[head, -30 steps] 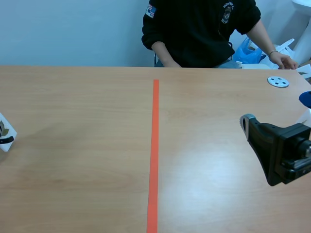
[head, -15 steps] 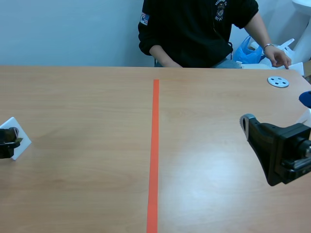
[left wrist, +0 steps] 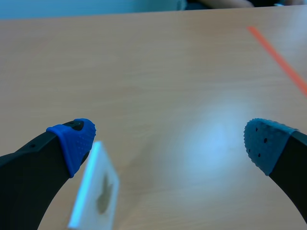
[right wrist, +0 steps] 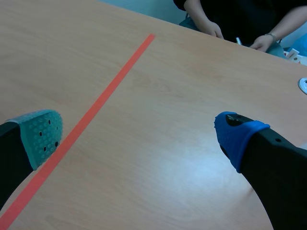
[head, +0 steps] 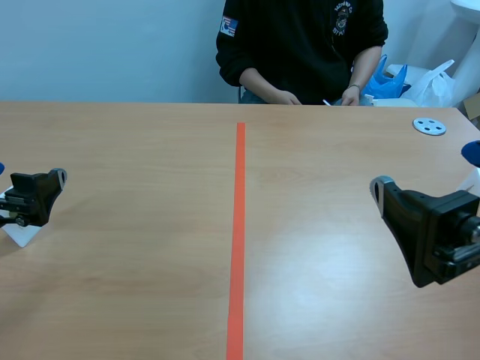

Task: Sort the leaf by its shape. The table is split by an orange tape line. A compound leaf with several leaflets goes to the left side, a simple leaf with one blade goes to the right side. Return to the home posture when a red brick is placed on the table.

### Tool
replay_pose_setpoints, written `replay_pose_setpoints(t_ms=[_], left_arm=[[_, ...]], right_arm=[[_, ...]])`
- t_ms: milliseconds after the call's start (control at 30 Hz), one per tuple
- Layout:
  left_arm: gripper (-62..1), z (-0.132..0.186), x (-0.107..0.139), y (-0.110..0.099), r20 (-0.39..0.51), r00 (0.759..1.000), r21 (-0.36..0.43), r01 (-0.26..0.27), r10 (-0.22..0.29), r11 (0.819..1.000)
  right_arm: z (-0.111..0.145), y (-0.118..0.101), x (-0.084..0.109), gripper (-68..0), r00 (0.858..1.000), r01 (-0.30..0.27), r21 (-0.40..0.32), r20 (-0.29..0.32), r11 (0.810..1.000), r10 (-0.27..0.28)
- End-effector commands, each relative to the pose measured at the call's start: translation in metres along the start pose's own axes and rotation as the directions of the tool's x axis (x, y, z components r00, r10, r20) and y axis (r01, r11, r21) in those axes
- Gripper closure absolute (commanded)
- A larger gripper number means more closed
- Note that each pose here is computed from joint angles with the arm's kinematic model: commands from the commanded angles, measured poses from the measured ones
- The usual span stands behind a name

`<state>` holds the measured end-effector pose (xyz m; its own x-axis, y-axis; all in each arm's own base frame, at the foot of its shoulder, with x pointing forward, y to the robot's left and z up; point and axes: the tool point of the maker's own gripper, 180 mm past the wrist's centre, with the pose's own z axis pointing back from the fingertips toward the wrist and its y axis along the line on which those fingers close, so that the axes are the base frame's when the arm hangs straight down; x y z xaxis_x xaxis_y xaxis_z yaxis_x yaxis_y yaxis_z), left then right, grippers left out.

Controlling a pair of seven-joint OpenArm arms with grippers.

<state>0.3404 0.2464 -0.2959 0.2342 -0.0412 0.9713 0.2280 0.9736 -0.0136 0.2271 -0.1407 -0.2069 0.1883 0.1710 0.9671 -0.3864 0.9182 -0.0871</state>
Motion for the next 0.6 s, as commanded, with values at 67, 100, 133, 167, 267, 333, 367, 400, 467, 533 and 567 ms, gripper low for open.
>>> replay_pose_setpoints(t_ms=[67, 100, 133, 167, 267, 333, 367, 400, 467, 533, 567], left_arm=[[-62.3, 0.013, 0.022, -0.034, 0.026, 0.999, -0.114, 0.04, -0.037, 0.993], [-62.3, 0.017, 0.024, -0.049, 0.024, 0.999, -0.161, 0.047, -0.044, 0.986], [-62.3, 0.022, 0.027, -0.065, 0.023, 0.998, -0.211, 0.054, -0.05, 0.976], [-62.3, 0.027, 0.029, -0.081, 0.024, 0.998, -0.258, 0.062, -0.058, 0.964], [-62.3, 0.044, 0.036, -0.122, 0.026, 0.998, -0.362, 0.066, -0.061, 0.93], [-62.3, 0.054, 0.039, -0.143, 0.022, 0.998, -0.406, 0.061, -0.057, 0.912], [-62.3, 0.059, 0.039, -0.152, 0.016, 0.998, -0.421, 0.059, -0.057, 0.905], [-62.3, 0.064, 0.038, -0.159, 0.007, 0.998, -0.435, 0.053, -0.056, 0.899], [-62.3, 0.073, 0.038, -0.172, -0.002, 0.999, -0.455, 0.042, -0.048, 0.889], [-62.3, 0.081, 0.037, -0.182, -0.015, 0.999, -0.47, 0.027, -0.038, 0.882], [-62.3, 0.083, 0.037, -0.186, -0.02, 0.999, -0.475, 0.019, -0.032, 0.88]], right_arm=[[-0.001, -0.001, 0.007, -67.9, 1.0, -0.011, 0.005, 0.026, 1.0, 0.011], [-0.001, -0.001, 0.007, -67.9, 1.0, -0.011, 0.005, 0.026, 1.0, 0.011], [-0.001, -0.001, 0.007, -67.9, 1.0, -0.011, 0.005, 0.026, 1.0, 0.011], [-0.001, -0.001, 0.007, -67.9, 1.0, -0.011, 0.005, 0.026, 1.0, 0.011], [-0.001, -0.001, 0.007, -67.9, 1.0, -0.011, 0.005, 0.025, 1.0, 0.011], [-0.001, -0.001, 0.007, -67.9, 1.0, -0.011, 0.005, 0.025, 1.0, 0.011], [-0.001, -0.001, 0.007, -67.9, 1.0, -0.011, 0.005, 0.025, 1.0, 0.011], [-0.001, -0.001, 0.007, -67.9, 1.0, -0.011, 0.005, 0.025, 1.0, 0.011], [-0.001, -0.001, 0.006, -67.9, 1.0, -0.011, 0.005, 0.022, 1.0, 0.011], [-0.001, -0.001, 0.005, -67.9, 1.0, -0.011, 0.005, 0.016, 1.0, 0.011], [-0.001, -0.001, 0.005, -67.9, 1.0, -0.011, 0.005, 0.013, 1.0, 0.011]])
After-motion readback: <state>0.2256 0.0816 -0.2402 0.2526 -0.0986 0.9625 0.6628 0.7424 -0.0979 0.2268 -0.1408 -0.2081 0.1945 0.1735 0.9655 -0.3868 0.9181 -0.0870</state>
